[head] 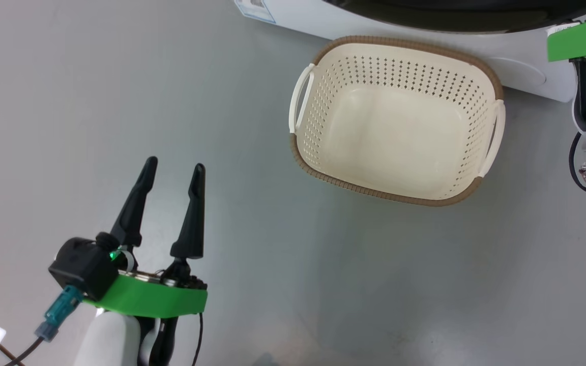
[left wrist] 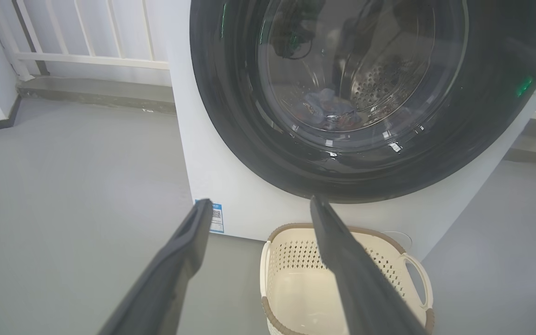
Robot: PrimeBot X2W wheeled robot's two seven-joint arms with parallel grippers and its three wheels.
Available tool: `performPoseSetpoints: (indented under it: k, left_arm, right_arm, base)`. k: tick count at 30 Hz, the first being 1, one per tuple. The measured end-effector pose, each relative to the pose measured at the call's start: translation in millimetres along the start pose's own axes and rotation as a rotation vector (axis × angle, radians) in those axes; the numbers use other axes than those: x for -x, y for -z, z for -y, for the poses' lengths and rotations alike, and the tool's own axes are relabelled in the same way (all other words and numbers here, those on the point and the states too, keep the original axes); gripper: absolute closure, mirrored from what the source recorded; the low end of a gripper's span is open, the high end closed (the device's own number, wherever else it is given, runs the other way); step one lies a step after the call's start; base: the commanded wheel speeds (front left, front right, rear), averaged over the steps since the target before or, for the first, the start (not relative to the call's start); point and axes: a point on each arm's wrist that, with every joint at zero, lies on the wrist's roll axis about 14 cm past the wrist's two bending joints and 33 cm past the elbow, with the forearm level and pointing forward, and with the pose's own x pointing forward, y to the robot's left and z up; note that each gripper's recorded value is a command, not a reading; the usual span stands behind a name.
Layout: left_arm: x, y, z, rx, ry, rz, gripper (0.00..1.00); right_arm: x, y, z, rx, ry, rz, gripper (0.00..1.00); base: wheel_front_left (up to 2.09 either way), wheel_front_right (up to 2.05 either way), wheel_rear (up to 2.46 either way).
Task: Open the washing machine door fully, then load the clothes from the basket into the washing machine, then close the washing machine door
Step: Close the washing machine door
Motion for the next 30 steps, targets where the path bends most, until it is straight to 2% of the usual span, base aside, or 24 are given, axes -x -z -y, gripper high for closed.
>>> performPoseSetpoints:
  k: [5,16,17,19,20,21,22,24,30]
  left_arm:
    - [2,-4,2,0.008,0.007,0.009,0.0]
    - [22,-11,-11,0.007,-0.01,0.017,0.0]
    - [25,-11,-12,0.008,-0.011,0.015,0.0]
    - [30,-11,-12,0.012,-0.009,0.014,0.0]
    - [33,-11,-12,0.012,-0.006,0.015,0.0]
    - [35,-12,-13,0.008,-0.004,0.016,0.0]
    - [38,-12,-15,0.004,-0.003,0.015,0.0]
    - [42,-14,-17,-0.001,0.001,0.019,0.0]
    - [44,-20,-11,-0.017,0.047,0.033,0.0]
  right_arm:
    - [4,-9,-15,0.018,-0.036,-0.006,1.0]
    - [61,0,-51,0.038,-0.104,-0.122,1.0]
    - [67,0,-53,0.039,-0.106,-0.13,0.93]
    - [80,-2,-57,0.037,-0.109,-0.146,0.65]
    - [86,-3,-58,0.039,-0.107,-0.152,0.58]
    - [91,-5,-59,0.042,-0.104,-0.155,0.36]
    - [97,-7,-60,0.047,-0.103,-0.16,0.36]
    - [107,-13,-62,0.051,-0.097,-0.158,0.01]
    - [136,-32,-57,0.082,-0.064,-0.157,0.0]
  base:
    - [0.0,0.0,0.0]
    - [0.0,0.0,0.0]
    - [0.0,0.0,0.0]
    - [0.0,0.0,0.0]
    - [0.0,0.0,0.0]
    - [0.0,0.0,0.0]
    - [0.0,0.0,0.0]
    - [0.0,0.0,0.0]
    - [0.0,0.0,0.0]
